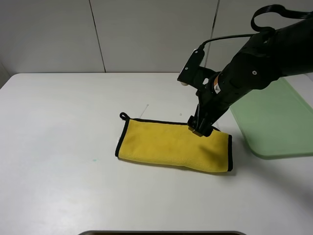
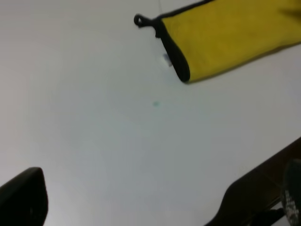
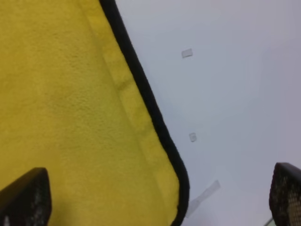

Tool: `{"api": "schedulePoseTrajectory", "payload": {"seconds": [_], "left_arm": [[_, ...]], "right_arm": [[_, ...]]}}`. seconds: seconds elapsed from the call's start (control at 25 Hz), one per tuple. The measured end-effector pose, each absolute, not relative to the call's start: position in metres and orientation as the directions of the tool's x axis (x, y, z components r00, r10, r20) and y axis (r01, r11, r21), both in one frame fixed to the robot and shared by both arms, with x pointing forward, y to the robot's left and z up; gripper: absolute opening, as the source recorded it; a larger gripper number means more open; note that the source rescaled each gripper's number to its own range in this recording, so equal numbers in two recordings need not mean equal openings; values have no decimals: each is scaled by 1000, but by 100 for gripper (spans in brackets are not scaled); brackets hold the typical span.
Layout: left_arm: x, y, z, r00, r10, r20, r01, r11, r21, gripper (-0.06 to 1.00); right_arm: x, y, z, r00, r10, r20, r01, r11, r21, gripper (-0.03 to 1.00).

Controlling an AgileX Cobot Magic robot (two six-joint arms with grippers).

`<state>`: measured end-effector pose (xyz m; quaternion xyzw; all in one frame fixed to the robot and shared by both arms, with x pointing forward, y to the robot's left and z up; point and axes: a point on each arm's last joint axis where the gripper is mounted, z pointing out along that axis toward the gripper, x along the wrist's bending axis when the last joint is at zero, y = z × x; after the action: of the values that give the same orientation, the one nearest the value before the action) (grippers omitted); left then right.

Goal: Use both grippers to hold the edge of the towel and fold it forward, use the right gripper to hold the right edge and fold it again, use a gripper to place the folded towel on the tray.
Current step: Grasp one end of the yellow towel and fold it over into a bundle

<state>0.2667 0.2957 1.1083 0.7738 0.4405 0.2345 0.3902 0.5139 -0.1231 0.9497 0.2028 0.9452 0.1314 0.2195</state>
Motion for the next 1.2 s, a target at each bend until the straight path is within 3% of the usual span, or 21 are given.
{"api": "schedulePoseTrajectory", "payload": {"seconds": [0.48,1.2], "left_arm": [[259,299,1061,489,871,-44,513,-247,822,100],[262,297,1051,491,870,-41,526,-259,810,100]], "right_arm": [[513,-122,949,-815,474,-334,356,864,357,100],[513,-122,949,-810,490,-323,372,854,364,100]]}}
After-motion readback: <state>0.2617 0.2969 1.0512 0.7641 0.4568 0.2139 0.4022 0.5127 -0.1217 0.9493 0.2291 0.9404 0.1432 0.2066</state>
